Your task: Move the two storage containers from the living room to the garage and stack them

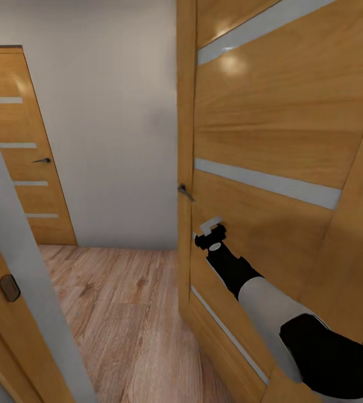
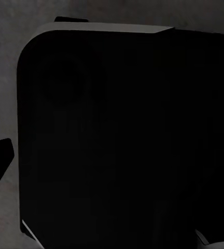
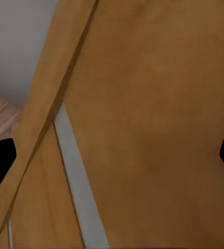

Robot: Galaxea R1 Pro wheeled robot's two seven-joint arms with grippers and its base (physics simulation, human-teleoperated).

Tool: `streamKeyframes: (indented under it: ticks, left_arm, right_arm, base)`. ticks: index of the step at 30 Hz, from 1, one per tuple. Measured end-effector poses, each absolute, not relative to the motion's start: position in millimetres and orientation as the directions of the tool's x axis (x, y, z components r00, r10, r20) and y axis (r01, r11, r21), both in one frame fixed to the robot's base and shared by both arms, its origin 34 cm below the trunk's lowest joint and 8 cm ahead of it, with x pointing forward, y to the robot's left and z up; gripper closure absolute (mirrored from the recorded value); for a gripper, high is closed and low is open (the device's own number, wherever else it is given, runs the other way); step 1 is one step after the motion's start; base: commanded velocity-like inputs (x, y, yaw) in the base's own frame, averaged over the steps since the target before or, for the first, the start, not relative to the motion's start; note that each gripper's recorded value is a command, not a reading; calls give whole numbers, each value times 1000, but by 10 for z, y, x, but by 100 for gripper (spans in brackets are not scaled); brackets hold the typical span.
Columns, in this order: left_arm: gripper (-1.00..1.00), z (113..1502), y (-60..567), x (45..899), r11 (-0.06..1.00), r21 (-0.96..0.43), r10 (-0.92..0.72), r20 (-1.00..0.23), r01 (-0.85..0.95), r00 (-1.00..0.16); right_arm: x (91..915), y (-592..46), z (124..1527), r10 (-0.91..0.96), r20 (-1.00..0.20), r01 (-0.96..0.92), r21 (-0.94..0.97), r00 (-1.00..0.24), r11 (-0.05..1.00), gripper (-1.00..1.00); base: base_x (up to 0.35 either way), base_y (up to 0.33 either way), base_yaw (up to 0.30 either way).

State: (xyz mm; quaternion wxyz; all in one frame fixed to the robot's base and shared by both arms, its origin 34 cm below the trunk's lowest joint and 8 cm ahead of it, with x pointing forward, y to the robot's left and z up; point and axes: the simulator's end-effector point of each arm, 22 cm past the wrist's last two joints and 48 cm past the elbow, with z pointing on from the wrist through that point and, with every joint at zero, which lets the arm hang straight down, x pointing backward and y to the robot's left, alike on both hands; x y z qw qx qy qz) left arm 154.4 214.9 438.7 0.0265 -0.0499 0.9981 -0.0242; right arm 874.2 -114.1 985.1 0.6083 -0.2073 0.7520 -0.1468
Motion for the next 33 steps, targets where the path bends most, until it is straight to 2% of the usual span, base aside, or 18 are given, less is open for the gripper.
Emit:
streamKeyframes:
  ticks: [7, 11, 33]
  left_arm:
    - [-100, 4387, 2146, 1545, 994, -51, -102, -50, -99, -994]
    - [-100, 4387, 2152, 1546, 994, -51, -102, -51, -100, -993]
    - [-100, 4387, 2150, 1548, 994, -51, -102, -51, -100, -993]
  right_arm:
    - [8804, -1440, 9938, -476, -860, -75, -471, -182, 879, -100]
    - [8773, -1206, 9971, -469, -867, -99, -458, -169, 883, -100]
    - [8757, -1207, 9883, -474, -860, -113, -460, -190, 881, -100]
  base:
    - [0, 0, 0]
    - [0, 0, 0]
    - [0, 0, 0]
